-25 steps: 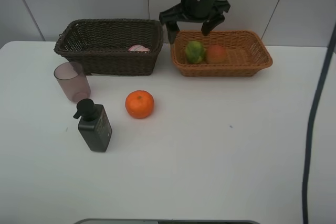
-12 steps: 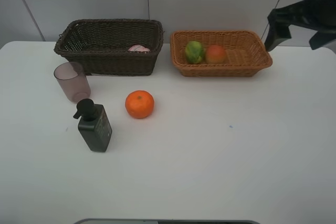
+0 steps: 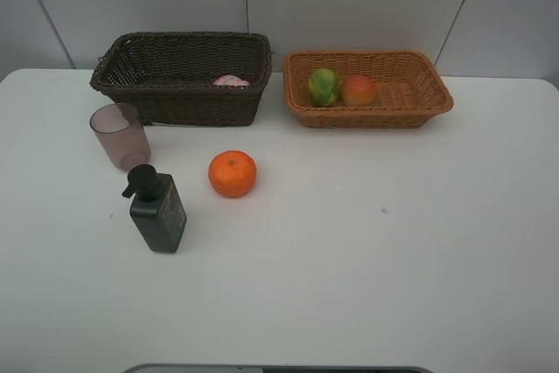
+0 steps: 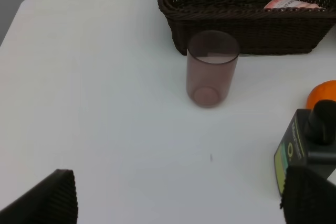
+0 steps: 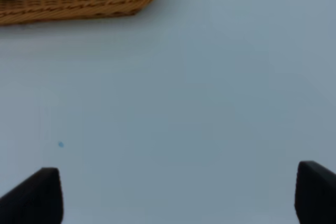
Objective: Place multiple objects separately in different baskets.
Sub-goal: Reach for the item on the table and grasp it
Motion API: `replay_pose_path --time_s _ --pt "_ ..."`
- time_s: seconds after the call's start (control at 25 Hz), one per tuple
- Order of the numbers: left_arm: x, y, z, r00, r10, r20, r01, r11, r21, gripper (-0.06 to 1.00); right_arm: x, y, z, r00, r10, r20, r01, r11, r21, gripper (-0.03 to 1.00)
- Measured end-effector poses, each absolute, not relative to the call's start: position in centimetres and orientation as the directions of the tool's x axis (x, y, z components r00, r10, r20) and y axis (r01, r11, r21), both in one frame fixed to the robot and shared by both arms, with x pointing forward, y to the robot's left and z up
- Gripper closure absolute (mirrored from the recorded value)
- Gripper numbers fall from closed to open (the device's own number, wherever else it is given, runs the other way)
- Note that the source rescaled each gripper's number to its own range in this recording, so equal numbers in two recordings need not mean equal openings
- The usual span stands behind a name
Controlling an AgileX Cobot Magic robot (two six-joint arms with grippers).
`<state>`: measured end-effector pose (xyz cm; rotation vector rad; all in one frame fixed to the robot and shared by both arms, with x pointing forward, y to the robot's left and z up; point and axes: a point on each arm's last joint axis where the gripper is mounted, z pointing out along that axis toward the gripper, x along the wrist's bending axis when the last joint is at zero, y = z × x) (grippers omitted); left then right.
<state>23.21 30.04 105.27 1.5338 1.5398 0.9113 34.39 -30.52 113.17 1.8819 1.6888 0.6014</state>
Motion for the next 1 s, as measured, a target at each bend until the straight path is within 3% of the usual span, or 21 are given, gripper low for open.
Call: replay_pose_path --time_s 0.48,1.0 --pt "23.2 30.0 105.3 0.016 0.999 -0.032 0.453 0.021 0.891 -0.06 23.6 -31.0 111.8 0.094 0.995 -0.023 0.540 -0.032 0.841 0.09" --pt "23.2 30.0 105.3 0.016 0.999 -0.032 0.453 0.021 0.891 -0.06 20.3 -31.1 111.6 0.091 0.996 0.001 0.359 -0.034 0.933 0.09"
